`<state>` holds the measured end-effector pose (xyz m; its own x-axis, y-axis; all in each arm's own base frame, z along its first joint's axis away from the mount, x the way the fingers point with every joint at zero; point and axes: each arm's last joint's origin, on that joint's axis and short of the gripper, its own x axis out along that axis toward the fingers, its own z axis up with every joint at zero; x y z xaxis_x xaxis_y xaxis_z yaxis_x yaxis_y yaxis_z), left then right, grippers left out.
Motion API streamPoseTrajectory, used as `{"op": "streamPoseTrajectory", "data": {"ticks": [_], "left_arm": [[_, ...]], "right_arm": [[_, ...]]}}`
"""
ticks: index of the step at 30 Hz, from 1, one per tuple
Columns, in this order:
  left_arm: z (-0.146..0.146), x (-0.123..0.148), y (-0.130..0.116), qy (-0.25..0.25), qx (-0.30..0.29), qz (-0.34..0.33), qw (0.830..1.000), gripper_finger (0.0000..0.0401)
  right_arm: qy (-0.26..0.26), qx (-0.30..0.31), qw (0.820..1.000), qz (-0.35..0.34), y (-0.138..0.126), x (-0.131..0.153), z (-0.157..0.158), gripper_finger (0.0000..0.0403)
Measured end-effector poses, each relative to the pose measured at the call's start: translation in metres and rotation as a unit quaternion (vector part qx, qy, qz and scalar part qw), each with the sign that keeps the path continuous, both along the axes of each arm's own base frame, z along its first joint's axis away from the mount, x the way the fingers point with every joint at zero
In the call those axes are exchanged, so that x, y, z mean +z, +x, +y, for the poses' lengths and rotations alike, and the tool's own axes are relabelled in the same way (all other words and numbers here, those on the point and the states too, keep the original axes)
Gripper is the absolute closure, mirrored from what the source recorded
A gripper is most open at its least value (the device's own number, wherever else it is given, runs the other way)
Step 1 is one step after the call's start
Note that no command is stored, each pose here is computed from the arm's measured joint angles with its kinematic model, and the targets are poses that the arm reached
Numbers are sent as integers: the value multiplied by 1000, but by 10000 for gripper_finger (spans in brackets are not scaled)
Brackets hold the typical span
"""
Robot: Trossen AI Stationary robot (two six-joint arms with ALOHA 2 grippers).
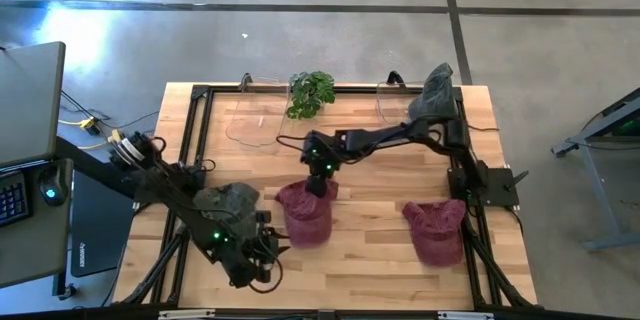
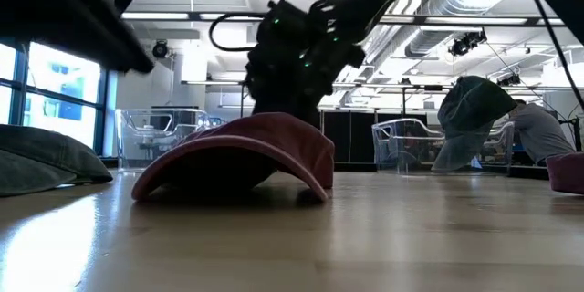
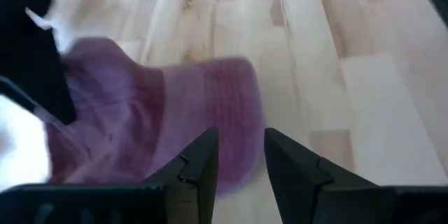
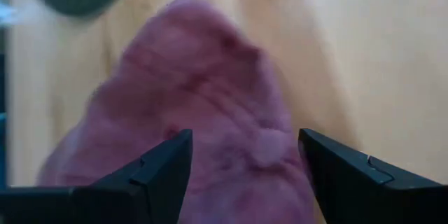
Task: Pick & Place hat
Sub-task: Put the left red cap into the left transparent bin
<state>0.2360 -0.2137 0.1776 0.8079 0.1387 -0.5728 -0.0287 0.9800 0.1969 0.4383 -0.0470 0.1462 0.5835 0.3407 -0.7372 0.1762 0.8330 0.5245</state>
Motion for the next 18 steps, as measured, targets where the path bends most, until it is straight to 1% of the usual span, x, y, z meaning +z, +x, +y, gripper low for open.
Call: {"op": "streamPoseTrajectory", "data": {"ticks": [3,6,9,12,13,15,18], "left_arm": [[0,-8,2,11,4,6,1000,291],[4,-18,9,21,17,18,999,291],[10,-29,17,27,35,30,999,291],[16,-36,24,17,43,42,998,291],[17,-38,27,13,44,44,998,291],[18,-40,29,9,47,48,998,291],[18,-40,28,14,49,46,998,291]], "right_arm": [[24,30,999,-6,4,-5,1,163],[44,55,997,-11,4,-7,2,204],[70,82,994,-21,4,-5,5,275],[93,115,988,-46,6,-2,9,361],[96,127,986,-57,7,0,11,377],[98,142,982,-76,7,7,14,377],[88,154,978,-106,6,25,16,354]]}}
